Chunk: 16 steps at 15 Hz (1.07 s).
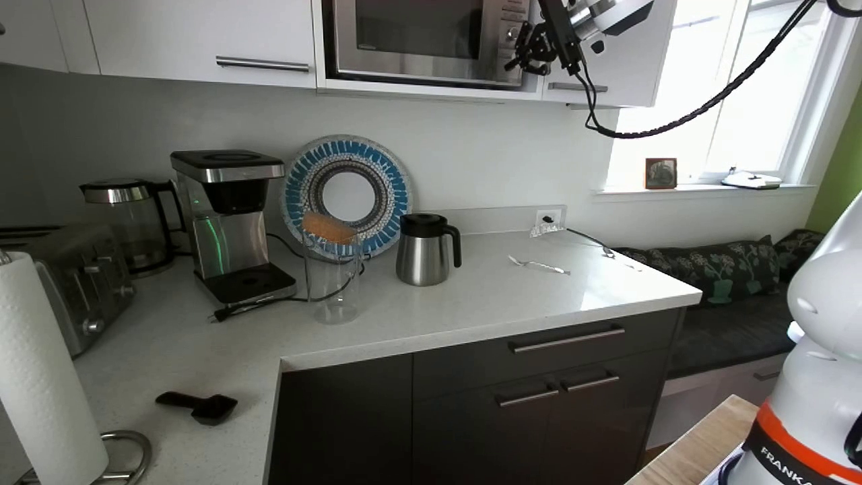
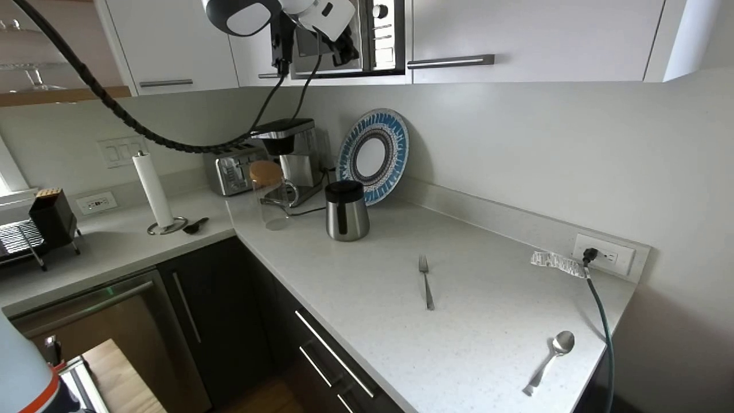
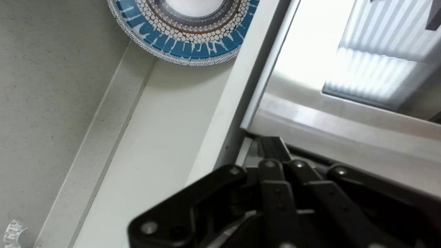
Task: Open the microwave door
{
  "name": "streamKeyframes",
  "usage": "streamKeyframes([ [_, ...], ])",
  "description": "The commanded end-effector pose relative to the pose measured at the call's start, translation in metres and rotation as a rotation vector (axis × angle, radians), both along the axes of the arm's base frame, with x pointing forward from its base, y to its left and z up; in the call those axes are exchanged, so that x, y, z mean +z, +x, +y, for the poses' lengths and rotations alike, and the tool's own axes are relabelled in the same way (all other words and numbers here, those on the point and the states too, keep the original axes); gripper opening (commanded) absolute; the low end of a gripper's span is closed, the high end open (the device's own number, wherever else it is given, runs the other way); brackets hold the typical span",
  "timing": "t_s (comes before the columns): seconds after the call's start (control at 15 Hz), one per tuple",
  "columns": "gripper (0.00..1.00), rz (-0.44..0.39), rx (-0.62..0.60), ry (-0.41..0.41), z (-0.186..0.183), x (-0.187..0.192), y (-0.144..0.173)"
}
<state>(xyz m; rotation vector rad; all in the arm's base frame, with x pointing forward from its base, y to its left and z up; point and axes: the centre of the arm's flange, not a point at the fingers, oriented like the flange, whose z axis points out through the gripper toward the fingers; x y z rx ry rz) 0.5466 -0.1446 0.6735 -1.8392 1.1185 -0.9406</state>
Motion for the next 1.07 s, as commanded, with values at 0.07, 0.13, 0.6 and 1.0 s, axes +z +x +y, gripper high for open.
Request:
streamKeyframes([
  [0.07,0.00,0.039,-0.055,-0.002,-0.008,0.004,-0.013],
  [0.13,0.00,0.021,-0.052,0.002,-0.009,0.003,-0.011],
  [0.6,0.00,-0.066,-0.082,0.017,-0.003,0.001,0.003],
  [1.0,0.00,-0.145,-0.109,0.059,0.000,-0.002,0.012],
])
